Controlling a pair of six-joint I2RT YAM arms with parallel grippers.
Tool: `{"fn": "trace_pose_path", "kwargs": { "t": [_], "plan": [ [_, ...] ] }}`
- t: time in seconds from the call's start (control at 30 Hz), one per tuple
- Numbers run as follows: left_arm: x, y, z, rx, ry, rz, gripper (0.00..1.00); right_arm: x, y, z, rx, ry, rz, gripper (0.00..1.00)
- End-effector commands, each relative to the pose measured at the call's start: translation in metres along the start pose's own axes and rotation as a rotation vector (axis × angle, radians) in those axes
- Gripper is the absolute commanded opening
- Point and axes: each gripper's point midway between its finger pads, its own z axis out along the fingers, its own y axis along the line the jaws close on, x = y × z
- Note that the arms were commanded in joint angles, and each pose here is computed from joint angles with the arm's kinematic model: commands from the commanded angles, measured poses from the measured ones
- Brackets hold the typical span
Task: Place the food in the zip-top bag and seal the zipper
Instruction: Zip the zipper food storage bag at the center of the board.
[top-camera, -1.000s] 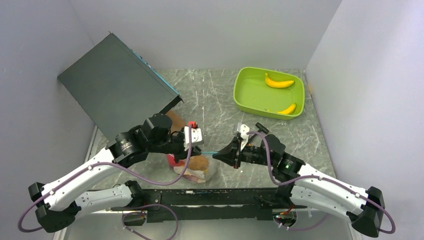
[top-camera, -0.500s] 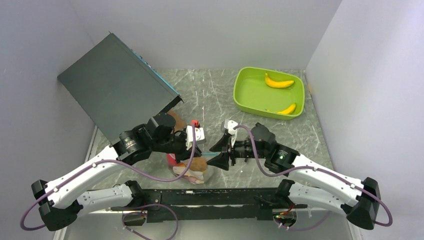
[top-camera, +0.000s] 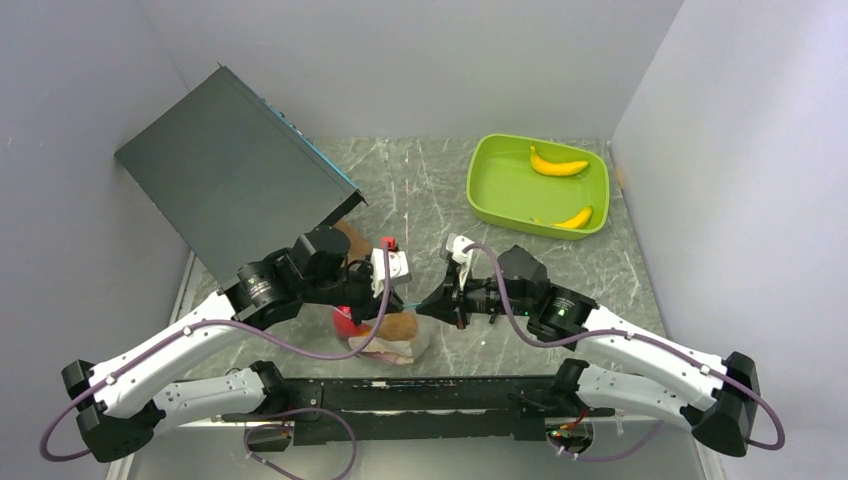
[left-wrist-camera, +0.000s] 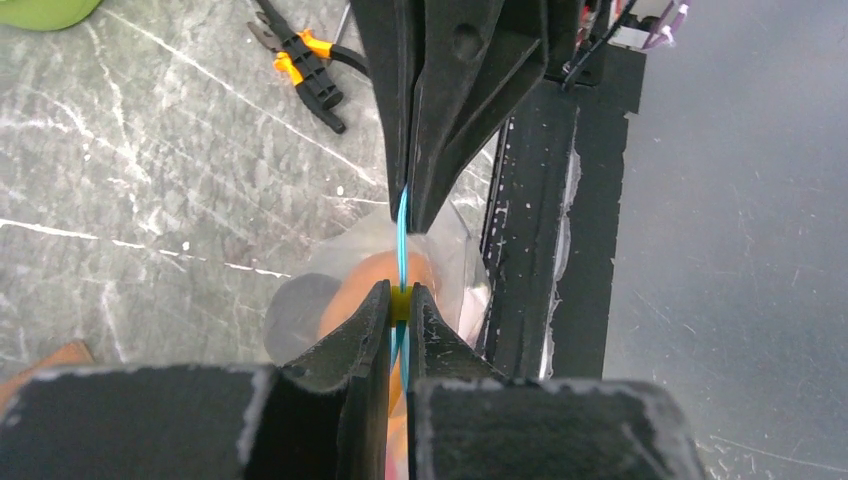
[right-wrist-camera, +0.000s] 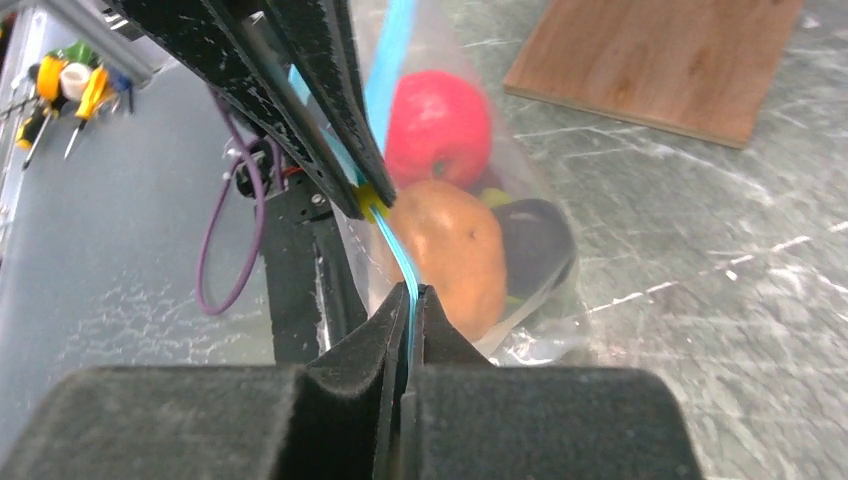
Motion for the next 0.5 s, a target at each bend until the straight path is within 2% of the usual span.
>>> {"fn": "trace_pose_path", "kwargs": {
  "t": [0.0, 0.3, 0.47],
  "plan": [
    [0.007, -0.001, -0.021, -0.068, 0.022, -0.093, 0.00, -0.026, -0.029, -0.019, 0.225, -0.135, 0.069, 0.00],
    [0.036, -0.004, -0.043, -0.165, 0.037, -0.210, 0.00, -0.021, -0.075, -0.052, 0.547, -0.212, 0.194, 0.00],
    [0.052, -0.007, -0.055, -0.204, 0.033, -0.255, 0.00, -0.020, -0.078, -0.055, 0.572, -0.213, 0.200, 0.00]
  ]
}}
